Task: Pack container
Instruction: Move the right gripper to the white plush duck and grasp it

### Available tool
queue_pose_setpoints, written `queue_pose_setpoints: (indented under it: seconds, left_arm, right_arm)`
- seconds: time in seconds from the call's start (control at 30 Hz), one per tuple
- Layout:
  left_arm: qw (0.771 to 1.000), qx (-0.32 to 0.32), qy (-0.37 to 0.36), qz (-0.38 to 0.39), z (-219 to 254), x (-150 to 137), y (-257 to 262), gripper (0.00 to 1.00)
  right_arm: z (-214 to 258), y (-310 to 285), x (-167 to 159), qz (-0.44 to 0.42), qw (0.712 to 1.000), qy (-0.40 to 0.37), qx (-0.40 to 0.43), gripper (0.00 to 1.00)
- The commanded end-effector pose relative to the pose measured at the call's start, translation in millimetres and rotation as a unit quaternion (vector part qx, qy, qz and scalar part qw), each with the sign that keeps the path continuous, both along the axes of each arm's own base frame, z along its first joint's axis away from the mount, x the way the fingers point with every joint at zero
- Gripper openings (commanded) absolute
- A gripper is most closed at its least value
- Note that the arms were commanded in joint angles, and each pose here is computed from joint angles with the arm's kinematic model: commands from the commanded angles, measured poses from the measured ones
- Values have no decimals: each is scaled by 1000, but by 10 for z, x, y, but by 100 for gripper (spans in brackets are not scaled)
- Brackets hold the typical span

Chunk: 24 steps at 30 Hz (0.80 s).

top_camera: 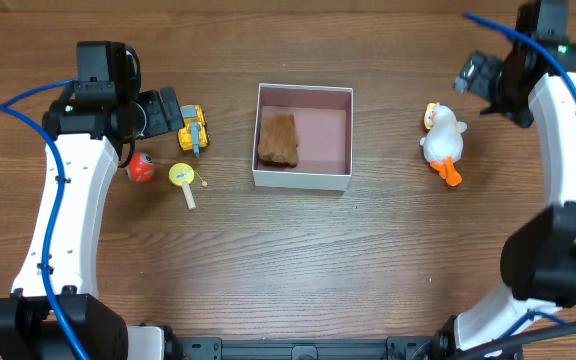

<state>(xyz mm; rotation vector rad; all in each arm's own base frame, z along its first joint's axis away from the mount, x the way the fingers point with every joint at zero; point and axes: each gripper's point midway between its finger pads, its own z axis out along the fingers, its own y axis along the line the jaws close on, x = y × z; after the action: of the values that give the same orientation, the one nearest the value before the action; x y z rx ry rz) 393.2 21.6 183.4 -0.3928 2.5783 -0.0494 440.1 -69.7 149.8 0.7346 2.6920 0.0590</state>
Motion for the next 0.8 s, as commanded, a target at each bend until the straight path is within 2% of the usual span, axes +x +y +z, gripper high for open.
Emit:
queue_pose_setpoints:
  seconds: [0.0, 0.13, 0.2, 0.23, 0.4, 0.43, 0.57, 0.67, 0.77]
  left_arm:
    - [1000, 3, -10, -15, 69, 65, -19, 100]
    - [1000, 3, -10, -15, 69, 65, -20, 100]
    - [1000, 3, -10, -15, 69, 65, -19, 100]
    - [1000, 3, -10, -15, 69, 65, -19, 100]
    - [1000, 3, -10, -15, 69, 65, -21, 100]
    - [1000, 3, -10, -15, 69, 65, -21, 100]
    - [1000, 3, -10, -15, 69, 65, -18, 100]
    - [1000, 3, -10, -15, 69, 65, -21, 100]
    - [1000, 3, -10, -15, 69, 65, -19, 100]
  right_arm:
    - [-481, 229, -45, 61, 996, 35, 63, 99]
    - [-877, 289, -119, 69, 992, 77, 70, 98]
    - [-1013, 292, -133, 68, 991, 89, 73, 92]
    - [-1090, 296, -156, 68, 990, 99, 75, 86]
    - [-1185, 327, -226, 67, 988, 114, 81, 31]
    - [-1182, 330, -243, 66, 988, 117, 81, 6]
    - [-960, 340, -253, 54, 989, 107, 83, 4]
    - [-439, 468, -182, 59, 994, 48, 75, 4]
    - [280, 868, -229, 99, 992, -37, 66, 4]
